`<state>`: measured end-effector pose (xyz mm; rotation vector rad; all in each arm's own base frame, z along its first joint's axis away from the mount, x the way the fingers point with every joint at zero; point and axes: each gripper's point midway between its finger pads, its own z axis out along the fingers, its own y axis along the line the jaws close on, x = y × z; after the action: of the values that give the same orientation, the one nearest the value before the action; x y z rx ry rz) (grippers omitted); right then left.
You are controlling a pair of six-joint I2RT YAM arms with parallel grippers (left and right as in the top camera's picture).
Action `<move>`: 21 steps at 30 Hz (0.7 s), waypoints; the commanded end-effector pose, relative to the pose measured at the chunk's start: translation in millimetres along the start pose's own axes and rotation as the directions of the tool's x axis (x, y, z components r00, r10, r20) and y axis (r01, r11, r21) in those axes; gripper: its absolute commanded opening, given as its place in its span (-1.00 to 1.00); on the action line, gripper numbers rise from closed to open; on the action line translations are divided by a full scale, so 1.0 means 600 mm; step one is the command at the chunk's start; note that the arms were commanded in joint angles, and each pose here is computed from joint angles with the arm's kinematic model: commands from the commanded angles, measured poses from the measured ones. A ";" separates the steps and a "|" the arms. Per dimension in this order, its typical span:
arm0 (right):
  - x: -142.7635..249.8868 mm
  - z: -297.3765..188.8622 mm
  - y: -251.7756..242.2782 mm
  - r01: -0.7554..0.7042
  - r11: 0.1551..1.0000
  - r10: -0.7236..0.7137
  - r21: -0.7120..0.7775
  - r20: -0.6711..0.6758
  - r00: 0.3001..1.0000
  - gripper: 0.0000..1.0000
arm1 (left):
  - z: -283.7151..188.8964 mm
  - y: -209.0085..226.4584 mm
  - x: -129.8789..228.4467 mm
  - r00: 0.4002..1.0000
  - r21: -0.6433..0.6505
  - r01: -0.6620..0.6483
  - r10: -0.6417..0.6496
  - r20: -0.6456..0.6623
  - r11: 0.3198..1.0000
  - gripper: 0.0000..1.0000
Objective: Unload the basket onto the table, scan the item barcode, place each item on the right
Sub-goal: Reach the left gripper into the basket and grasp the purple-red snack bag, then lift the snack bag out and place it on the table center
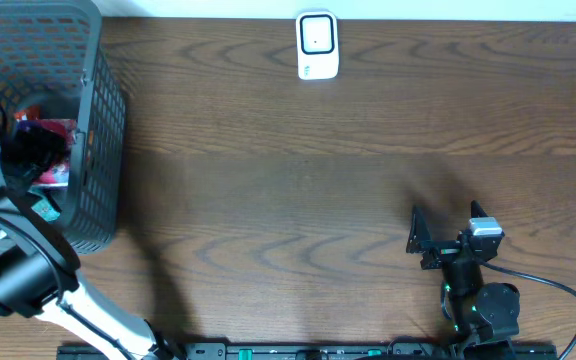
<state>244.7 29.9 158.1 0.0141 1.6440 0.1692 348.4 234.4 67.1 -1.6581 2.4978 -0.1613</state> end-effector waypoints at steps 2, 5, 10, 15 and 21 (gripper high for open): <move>-0.001 0.000 -0.007 0.007 1.000 -0.008 0.018 0.003 1.000 0.99 | 0.046 -0.013 0.009 0.997 0.037 0.002 0.001 -0.079 0.999 0.61; -0.001 0.000 -0.007 0.007 1.000 -0.008 0.018 0.003 1.000 0.98 | 0.055 -0.014 0.009 0.996 0.040 0.000 0.004 -0.085 0.999 -0.21; -0.001 0.000 -0.007 0.007 1.000 -0.008 0.018 0.003 1.000 0.98 | 0.034 -0.030 0.005 0.998 0.088 -0.004 0.010 -0.069 0.996 -0.86; -0.001 0.000 -0.007 0.007 1.000 -0.008 0.018 0.003 1.000 0.98 | -0.052 -0.099 0.004 0.998 0.306 -0.034 0.047 -0.036 0.951 -0.86; -0.001 0.000 -0.007 0.007 1.000 -0.008 0.018 0.003 1.000 0.98 | -0.262 -0.180 0.008 0.984 0.595 -0.150 0.061 0.167 0.790 -0.85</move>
<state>244.6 30.0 158.0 0.0138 1.6444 0.1695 409.9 210.9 133.1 -1.4021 2.2912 -0.5947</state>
